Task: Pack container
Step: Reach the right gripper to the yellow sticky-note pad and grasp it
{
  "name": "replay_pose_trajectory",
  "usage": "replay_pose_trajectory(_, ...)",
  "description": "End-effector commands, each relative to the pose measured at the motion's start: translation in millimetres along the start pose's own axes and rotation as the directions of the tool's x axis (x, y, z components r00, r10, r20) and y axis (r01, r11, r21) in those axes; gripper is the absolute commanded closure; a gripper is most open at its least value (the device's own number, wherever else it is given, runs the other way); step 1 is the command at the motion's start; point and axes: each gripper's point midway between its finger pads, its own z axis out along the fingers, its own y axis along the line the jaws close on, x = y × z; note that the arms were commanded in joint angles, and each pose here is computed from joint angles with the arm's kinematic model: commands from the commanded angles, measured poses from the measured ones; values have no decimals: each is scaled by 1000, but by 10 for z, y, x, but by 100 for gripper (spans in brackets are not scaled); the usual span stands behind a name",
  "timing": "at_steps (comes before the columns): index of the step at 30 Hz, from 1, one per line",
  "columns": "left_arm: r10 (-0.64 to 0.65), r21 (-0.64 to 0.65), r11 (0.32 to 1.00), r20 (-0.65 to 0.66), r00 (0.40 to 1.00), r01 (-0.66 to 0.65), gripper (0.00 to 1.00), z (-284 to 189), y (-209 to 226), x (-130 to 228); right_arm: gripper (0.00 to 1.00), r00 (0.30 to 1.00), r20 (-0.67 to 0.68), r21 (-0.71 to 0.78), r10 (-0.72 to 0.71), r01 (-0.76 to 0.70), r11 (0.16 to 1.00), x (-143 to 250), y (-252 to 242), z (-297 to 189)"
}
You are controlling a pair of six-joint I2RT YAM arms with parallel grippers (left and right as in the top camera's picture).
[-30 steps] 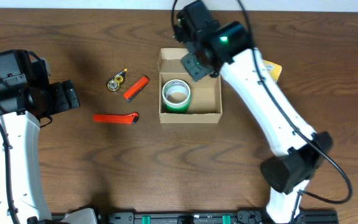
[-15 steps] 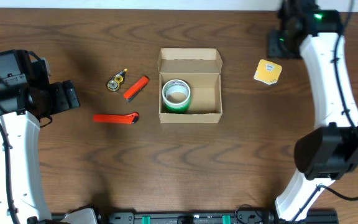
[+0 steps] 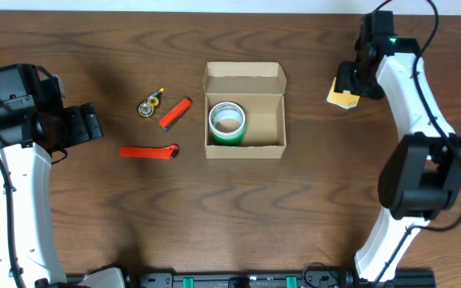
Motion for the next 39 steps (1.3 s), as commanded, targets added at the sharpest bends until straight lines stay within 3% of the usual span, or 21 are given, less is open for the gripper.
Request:
replay_pose_trajectory(1, -9, 0, 1000, 1, 1000, 9, 5, -15, 15, -22, 33, 998, -56, 30, 33, -32, 999, 94, -48, 293)
replay_pose_trajectory(11, -10, 0, 1000, -1, 1000, 10, 5, -15, 15, -15, 11, 997, -55, 35, 60, -58, 998, 37, -115, 588)
replay_pose_trajectory(20, -10, 0, 1000, -13, 1000, 10, 5, -15, 16, 14, 4, 997, 28, 15, 69, -69, 997, -173, -84, 621)
replay_pose_trajectory(26, -11, -1, 1000, -28, 1000, 11, 5, -16, 17, 51, 3, 995, 52, 12, 80, -80, 997, -243, -108, 692)
replay_pose_trajectory(39, -12, -2, 1000, -53, 999, 12, 5, -18, 19, 111, 5, 995, -60, 40, 81, -79, 996, 23, -138, 1084)
